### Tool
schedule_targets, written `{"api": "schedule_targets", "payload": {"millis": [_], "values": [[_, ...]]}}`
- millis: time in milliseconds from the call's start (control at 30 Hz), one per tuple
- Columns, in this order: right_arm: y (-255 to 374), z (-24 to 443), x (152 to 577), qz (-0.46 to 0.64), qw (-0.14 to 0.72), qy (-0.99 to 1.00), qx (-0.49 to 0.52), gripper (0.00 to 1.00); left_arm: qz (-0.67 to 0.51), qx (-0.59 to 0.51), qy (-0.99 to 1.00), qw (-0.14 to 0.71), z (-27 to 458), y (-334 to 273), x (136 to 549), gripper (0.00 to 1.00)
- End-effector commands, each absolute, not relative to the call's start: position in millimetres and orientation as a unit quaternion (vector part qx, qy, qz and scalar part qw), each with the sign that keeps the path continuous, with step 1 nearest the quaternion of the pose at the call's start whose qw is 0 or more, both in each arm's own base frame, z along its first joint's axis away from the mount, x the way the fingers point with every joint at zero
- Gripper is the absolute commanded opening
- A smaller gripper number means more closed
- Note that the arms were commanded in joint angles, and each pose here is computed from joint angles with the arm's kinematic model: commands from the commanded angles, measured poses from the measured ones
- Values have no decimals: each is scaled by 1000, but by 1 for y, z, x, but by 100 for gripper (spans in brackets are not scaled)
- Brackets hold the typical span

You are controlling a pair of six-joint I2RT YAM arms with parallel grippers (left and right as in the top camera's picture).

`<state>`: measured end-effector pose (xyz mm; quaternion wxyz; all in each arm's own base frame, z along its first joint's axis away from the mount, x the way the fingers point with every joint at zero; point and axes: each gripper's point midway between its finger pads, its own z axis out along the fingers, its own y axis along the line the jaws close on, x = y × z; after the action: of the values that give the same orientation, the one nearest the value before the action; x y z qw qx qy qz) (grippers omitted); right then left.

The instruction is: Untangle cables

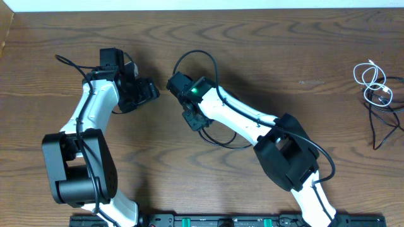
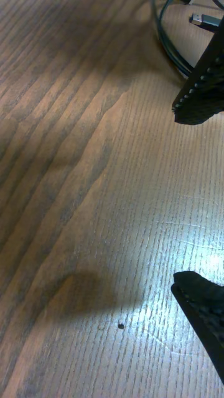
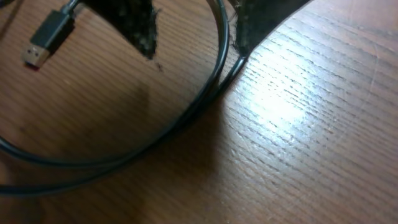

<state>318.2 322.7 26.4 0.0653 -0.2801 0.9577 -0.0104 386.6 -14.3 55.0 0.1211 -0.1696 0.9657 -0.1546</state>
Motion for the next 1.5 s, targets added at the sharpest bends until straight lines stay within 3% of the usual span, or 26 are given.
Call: {"api": "schedule_targets", "payload": {"millis": [0,167,367,433,533,600,633,867,1233,1467], "values": [[324,13,315,-20,58,958,-279,45,-151,-170,967,116,51,-14,384,81],[322,-2,314,-26,47,962,-266,60,-151,-170,967,116,51,-14,384,81],[322,-11,312,-28,37,963,-267,58,-151,-170,967,116,51,-14,384,81],[322,-11,313,-27,38,963,-267,50,-151,-170,967,116,51,-14,384,81],[323,-11,313,-26,40,963,-267,18,-151,-170,967,116,51,-14,384,81],[323,-11,313,-26,40,963,-267,4,-151,-170,967,116,51,-14,384,81],[323,-11,313,-26,40,963,-267,1,-151,-170,967,116,51,-14,384,81],[309,5,326,-62,59,962,-261,1,-151,-170,967,116,51,-14,384,81],[257,105,372,-228,188,925,-237,1,-151,-170,967,116,51,-14,384,82],[221,116,390,-283,194,915,-211,1,-151,-170,967,116,51,-14,384,81]]}}
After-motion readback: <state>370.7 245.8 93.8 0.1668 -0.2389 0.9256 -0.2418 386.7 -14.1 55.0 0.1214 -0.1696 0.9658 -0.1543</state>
